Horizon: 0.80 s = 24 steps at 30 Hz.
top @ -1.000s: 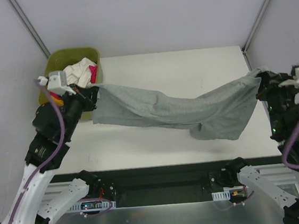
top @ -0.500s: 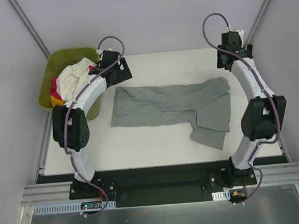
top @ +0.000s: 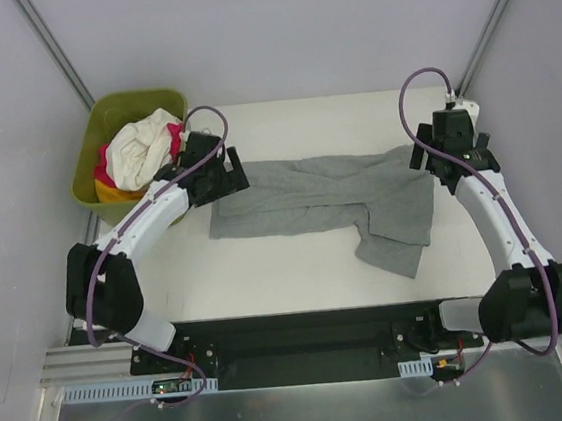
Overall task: Fold and stack the t-shirts
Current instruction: Flatten out the tshirt
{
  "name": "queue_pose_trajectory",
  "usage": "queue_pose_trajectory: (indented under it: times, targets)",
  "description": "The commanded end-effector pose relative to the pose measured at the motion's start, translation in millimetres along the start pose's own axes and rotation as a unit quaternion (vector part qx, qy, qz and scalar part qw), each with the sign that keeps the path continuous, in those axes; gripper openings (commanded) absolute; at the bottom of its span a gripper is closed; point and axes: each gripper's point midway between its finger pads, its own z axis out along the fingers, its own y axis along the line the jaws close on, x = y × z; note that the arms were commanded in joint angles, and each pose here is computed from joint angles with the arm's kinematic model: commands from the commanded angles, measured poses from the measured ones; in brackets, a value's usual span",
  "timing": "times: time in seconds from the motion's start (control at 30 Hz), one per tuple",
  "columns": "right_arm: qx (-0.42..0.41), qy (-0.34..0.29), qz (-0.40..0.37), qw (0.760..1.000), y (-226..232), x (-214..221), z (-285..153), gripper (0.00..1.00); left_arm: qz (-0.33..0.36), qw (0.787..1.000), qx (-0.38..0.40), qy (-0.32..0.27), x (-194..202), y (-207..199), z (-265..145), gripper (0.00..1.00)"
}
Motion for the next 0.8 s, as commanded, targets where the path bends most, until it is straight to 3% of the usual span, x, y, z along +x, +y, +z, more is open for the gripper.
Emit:
queue_pose_trajectory:
  times: [0.0, 0.27, 0.47, 0.67, 0.77]
  targets:
    - [-0.052, -0.004, 0.052, 0.997, 11.6, 24.1, -10.7, 1.0, -0.05, 0.998, -0.019, 0.018, 43.1, 27.4, -22.9, 0.99]
    - [-0.083, 0.008, 0.048, 0.995, 18.5, 37.2, -16.4, 1.0, -0.131, 0.986, -0.085, 0.057, 87.5, 75.4, -9.5, 0.98]
    - [-0.082, 0.003, 0.059, 0.995, 18.9, 38.2, -15.5, 1.0, -0.155, 0.976, -0.138, 0.066, 97.6, 95.4, 9.4, 0.67]
    - [-0.084, -0.003, 0.058, 0.995, 18.0, 36.5, -18.8, 1.0, -0.163, 0.967, -0.175, 0.081, 105.4, 112.0, 26.3, 0.47]
    - [-0.082, -0.003, 0.056, 0.995, 16.1, 37.8, -18.8, 1.0, -0.172, 0.964, -0.182, 0.091, 113.2, 115.0, 30.0, 0.45]
